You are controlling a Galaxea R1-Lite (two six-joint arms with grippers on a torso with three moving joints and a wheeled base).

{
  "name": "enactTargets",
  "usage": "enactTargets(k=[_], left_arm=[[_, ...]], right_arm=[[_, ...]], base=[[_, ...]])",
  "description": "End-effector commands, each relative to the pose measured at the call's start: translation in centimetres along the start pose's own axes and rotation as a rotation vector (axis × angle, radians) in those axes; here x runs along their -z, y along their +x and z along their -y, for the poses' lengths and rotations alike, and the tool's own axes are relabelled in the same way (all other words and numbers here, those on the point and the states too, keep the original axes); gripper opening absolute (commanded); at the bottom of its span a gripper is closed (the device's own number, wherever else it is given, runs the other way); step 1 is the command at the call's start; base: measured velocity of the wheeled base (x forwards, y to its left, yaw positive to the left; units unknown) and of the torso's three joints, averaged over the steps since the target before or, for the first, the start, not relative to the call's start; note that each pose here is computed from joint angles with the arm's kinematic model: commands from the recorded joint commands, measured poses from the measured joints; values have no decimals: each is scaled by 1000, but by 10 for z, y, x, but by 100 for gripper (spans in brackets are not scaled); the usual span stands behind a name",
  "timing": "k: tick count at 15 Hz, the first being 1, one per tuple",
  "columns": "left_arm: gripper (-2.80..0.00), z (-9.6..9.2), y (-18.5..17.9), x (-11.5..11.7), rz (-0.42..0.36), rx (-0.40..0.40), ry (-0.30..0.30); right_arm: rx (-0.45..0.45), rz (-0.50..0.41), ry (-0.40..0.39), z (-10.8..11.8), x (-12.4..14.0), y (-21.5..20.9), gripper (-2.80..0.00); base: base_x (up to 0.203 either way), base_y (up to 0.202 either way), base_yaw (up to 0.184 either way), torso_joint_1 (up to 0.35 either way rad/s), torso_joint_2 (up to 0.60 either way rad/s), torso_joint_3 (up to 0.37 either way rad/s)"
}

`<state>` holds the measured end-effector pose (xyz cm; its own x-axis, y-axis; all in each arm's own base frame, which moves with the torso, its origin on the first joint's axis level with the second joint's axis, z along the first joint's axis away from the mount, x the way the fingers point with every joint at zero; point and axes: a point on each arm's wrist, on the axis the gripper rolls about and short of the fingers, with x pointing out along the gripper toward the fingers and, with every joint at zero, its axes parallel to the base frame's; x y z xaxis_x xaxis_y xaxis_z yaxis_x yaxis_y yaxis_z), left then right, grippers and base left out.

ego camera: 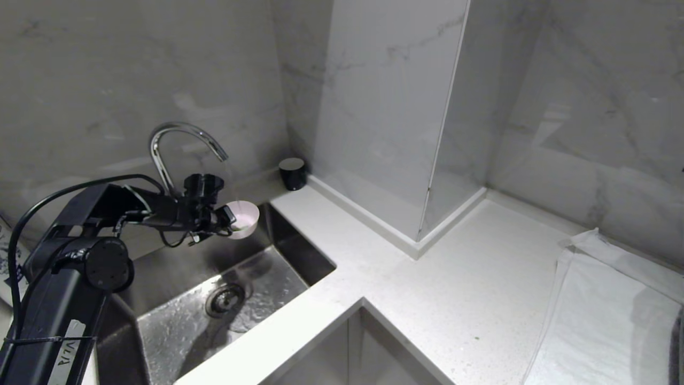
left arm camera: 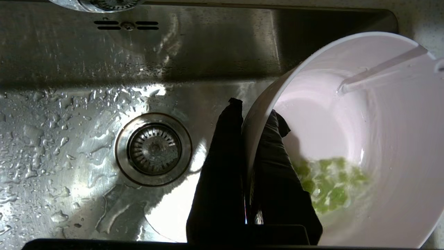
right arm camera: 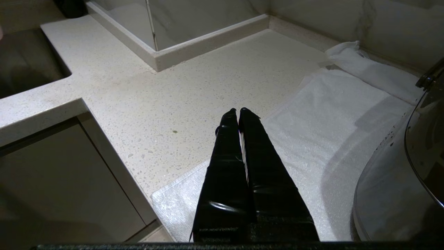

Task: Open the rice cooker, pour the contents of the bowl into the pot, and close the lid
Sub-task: Fill a bowl with water from the tap

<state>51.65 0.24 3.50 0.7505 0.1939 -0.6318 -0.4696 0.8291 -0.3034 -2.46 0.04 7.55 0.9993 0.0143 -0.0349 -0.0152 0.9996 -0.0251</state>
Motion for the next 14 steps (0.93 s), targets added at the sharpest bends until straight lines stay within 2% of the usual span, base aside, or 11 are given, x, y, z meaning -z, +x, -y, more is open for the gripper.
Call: enactTargets(k=[1,14], left_arm=[[-280,-1,1,1,-2,-4,-5],[-280,-1,-1,-1,1,-1,-26]], right_arm=[[-1,-1,0,0,0,0,-280],[-1,-2,0,0,0,0,-280]], base=[[0,0,0,0,0,0],[0,0,0,0,0,0]])
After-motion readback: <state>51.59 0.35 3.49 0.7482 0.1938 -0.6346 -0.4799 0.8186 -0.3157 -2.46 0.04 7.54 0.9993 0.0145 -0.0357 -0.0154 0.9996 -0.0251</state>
